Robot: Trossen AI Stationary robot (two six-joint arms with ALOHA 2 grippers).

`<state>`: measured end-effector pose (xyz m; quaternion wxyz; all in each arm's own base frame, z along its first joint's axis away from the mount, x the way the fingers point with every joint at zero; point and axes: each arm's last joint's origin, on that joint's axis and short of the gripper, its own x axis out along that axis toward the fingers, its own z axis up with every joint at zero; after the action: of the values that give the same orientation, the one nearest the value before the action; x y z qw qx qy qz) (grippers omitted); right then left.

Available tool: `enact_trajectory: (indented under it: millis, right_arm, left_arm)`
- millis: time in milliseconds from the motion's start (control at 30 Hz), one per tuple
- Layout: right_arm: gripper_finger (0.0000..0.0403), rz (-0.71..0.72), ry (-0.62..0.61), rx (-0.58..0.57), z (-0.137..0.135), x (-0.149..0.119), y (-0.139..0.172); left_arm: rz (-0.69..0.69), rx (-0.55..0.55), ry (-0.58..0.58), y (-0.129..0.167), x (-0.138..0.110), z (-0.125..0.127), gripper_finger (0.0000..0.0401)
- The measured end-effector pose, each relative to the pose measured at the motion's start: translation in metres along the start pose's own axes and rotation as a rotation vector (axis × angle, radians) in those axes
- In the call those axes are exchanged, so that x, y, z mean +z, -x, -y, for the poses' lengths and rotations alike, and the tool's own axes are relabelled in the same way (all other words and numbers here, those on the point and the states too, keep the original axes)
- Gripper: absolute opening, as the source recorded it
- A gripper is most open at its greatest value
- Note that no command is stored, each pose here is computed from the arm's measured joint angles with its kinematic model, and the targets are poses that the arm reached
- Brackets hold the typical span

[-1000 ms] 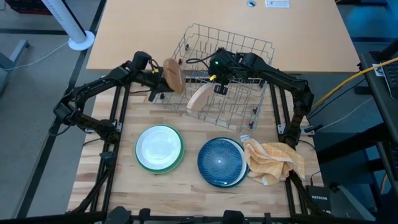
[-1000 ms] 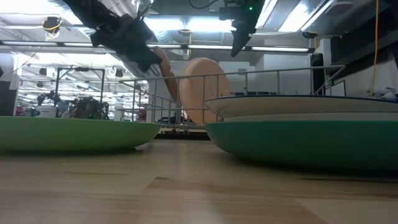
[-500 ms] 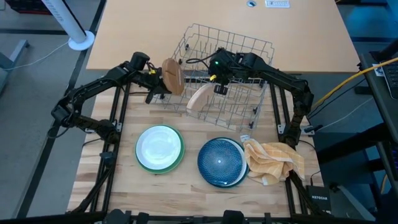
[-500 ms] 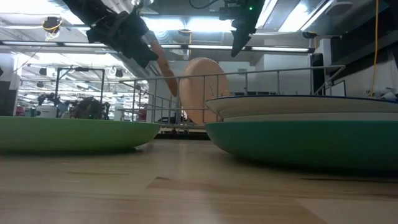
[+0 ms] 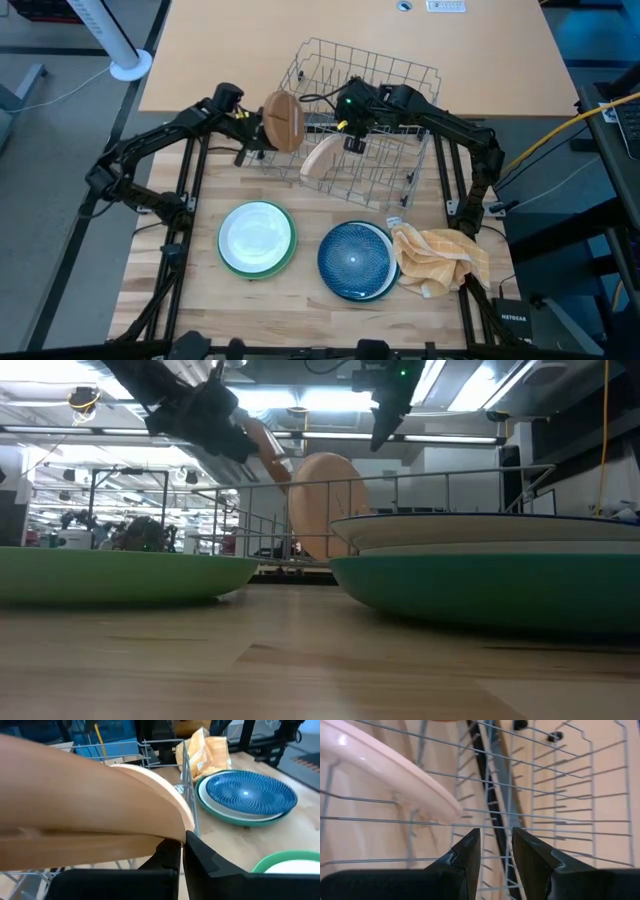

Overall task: Sort dishes
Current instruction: Adjust the plates in the dish rack

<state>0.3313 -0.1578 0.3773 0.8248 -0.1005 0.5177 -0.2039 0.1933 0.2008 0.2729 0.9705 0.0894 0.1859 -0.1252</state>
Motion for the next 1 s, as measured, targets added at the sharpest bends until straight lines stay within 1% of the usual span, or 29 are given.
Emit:
enact_trajectory:
  millis: [200, 433, 600, 800, 1000]
  right_arm:
    - [0.0117, 0.010, 0.001, 0.029, -0.001, 0.000, 0.000]
    - [0.0117, 0.015, -0.001, 0.027, -0.001, 0.001, 0.000]
    - [0.0117, 0.046, -0.008, 0.016, 0.000, 0.004, 0.000]
    - [0.0117, 0.067, -0.014, 0.009, 0.001, 0.006, 0.000]
    - [0.0117, 0.067, -0.014, 0.009, 0.001, 0.006, 0.000]
  left_arm:
    - [-0.079, 0.063, -0.068, -0.001, -0.004, -0.003, 0.0000]
    - [-0.091, 0.066, -0.131, 0.000, -0.005, -0.003, 0.0000]
    - [-0.096, 0.060, -0.175, -0.002, -0.007, -0.004, 0.0000]
    - [-0.137, 0.047, -0.164, -0.011, -0.020, -0.011, 0.0000]
    - [-0.208, 0.057, -0.147, -0.018, -0.033, -0.016, 0.0000]
